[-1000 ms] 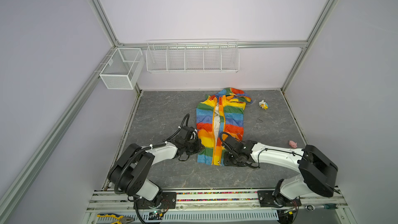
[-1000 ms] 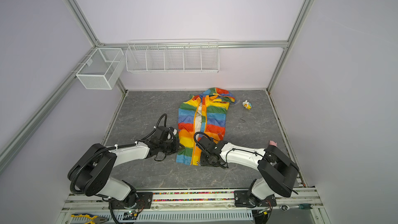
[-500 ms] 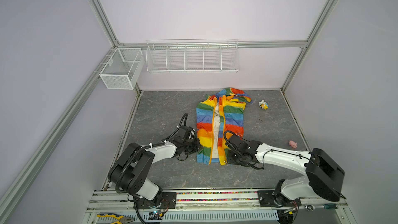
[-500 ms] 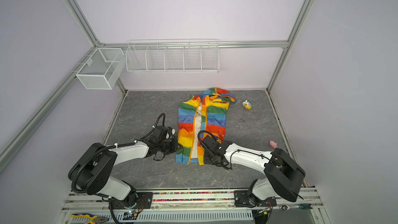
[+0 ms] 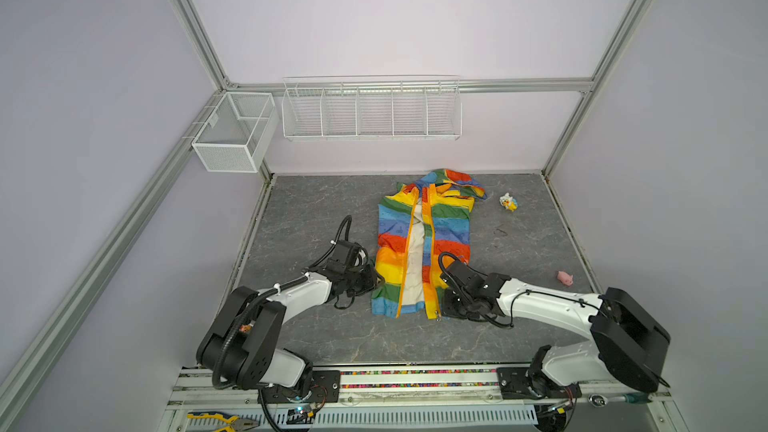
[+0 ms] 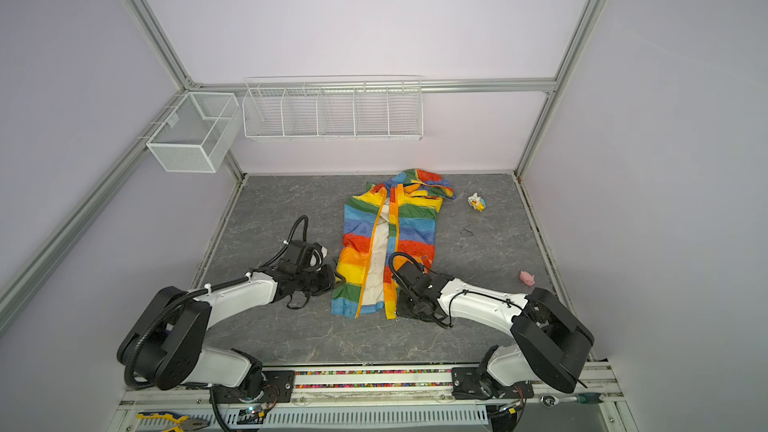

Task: Zip up the jacket

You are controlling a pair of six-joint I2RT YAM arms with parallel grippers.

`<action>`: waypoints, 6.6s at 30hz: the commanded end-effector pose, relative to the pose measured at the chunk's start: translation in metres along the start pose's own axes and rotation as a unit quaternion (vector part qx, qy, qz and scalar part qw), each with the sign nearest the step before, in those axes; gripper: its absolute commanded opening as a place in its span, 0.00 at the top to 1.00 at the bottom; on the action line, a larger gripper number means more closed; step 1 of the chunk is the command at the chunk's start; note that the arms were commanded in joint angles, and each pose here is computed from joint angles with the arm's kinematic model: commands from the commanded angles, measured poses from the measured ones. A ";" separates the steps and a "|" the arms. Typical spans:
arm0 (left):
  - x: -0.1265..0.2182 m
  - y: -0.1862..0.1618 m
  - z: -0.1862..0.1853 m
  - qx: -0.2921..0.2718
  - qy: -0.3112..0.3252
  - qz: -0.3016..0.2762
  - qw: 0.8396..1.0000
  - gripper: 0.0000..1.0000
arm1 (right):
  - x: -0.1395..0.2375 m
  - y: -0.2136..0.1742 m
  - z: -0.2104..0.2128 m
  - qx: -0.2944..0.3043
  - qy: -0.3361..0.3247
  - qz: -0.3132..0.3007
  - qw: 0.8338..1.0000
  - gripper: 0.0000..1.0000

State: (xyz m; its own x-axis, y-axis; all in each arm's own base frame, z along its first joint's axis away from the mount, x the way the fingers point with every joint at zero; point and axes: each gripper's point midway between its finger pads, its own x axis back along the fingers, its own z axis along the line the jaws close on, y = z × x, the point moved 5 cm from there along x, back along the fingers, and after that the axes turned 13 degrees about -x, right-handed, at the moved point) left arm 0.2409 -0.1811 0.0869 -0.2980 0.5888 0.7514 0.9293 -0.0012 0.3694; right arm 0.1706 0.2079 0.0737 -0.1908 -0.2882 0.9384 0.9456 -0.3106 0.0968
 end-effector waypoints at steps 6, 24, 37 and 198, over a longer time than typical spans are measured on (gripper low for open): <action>0.056 -0.006 -0.013 -0.027 0.034 -0.027 0.999 0.45 | 0.005 0.000 0.006 -0.005 0.039 0.001 0.999 0.93; -0.004 -0.004 -0.125 -0.061 -0.197 -0.018 0.978 0.43 | 0.049 0.013 0.003 -0.036 0.118 -0.027 0.992 0.93; -0.041 -0.024 -0.128 -0.048 -0.222 0.006 0.974 0.43 | 0.052 0.017 0.006 -0.046 0.147 -0.024 0.988 0.93; 0.047 0.044 -0.150 -0.058 -0.279 0.004 0.958 1.00 | 0.029 0.001 0.073 0.105 0.131 -0.191 0.967 0.35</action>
State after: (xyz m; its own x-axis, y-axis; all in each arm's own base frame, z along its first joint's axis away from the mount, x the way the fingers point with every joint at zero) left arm 0.2337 -0.2737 0.2130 -0.0962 0.9220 0.3751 0.9020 -0.0786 0.4245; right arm 0.1715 0.2534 0.1164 -0.5435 -0.3960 0.7401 0.8393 -0.2423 0.4867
